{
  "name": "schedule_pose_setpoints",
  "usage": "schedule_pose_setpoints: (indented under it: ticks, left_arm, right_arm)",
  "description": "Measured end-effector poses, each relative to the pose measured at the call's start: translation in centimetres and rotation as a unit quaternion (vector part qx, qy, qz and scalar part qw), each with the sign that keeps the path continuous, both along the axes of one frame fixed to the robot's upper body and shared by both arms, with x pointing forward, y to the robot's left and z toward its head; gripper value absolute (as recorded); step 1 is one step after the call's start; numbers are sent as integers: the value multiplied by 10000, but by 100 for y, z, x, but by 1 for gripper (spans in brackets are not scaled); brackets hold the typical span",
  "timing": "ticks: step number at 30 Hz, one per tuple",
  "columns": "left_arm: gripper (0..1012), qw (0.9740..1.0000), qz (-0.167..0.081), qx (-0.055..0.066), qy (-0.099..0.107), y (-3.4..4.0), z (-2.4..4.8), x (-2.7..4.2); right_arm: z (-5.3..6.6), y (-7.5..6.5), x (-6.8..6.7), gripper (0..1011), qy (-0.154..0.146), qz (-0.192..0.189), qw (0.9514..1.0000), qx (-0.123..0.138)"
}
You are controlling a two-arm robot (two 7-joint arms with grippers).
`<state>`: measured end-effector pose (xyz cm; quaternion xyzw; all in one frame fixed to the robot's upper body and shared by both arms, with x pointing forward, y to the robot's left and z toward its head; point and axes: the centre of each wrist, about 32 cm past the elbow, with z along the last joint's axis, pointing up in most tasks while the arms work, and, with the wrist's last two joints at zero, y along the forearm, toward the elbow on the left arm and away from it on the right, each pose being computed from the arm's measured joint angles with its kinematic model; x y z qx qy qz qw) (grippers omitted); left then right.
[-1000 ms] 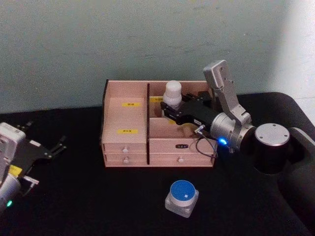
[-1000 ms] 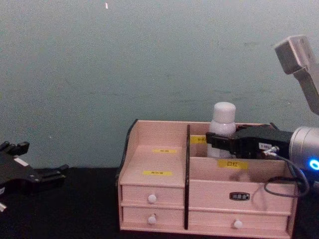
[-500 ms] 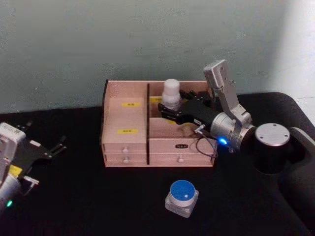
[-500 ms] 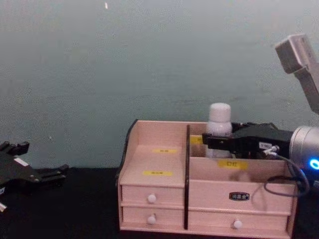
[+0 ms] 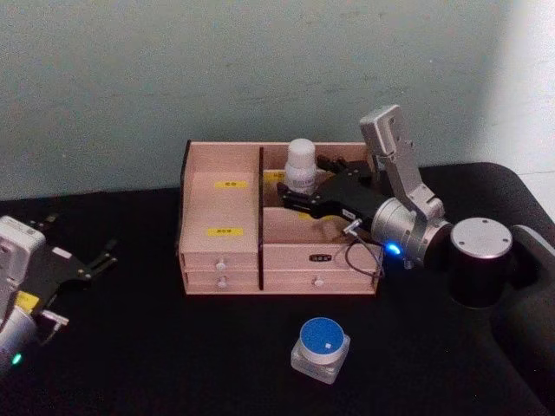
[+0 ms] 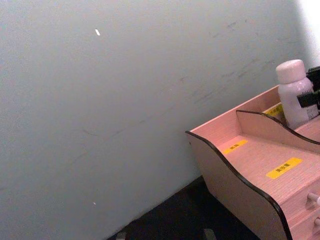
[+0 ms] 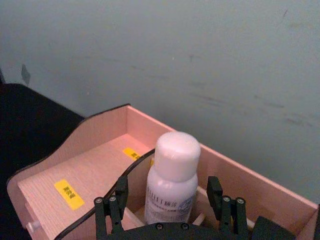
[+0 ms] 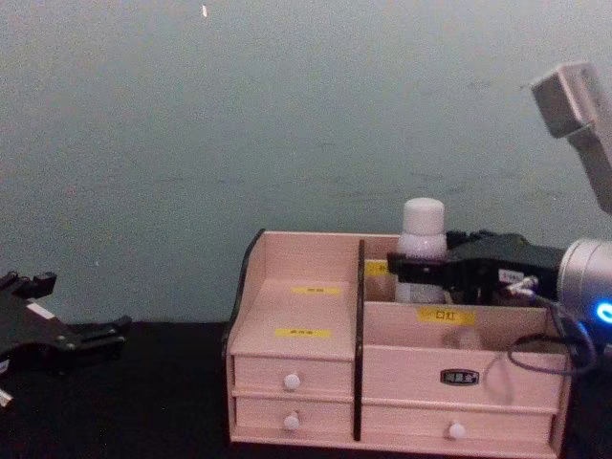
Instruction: Pick up the facial cleanser and watermelon frost from the table and place them into the tiered storage box.
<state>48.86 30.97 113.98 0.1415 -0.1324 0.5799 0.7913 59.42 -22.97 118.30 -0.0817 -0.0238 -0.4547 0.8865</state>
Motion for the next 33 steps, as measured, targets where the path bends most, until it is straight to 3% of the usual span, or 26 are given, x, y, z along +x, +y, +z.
schedule_pose_setpoints:
  ticks: [9,18,28,33]
  left_arm:
    - [1001,10000,0,0,0,0,0,0]
    - [1001,10000,0,0,0,0,0,0]
    - [1001,10000,0,0,0,0,0,0]
    - [1001,10000,0,0,0,0,0,0]
  right_arm:
    - [87,-99,-151,1000,-251,-56,9996,133]
    - [155,-345,-538,1000,-306,187,9991,234]
    - [78,-559,-1012,1000,-102,800,9965,226]
    - [26,-620,-1147,1000,24,1093,9936,286]
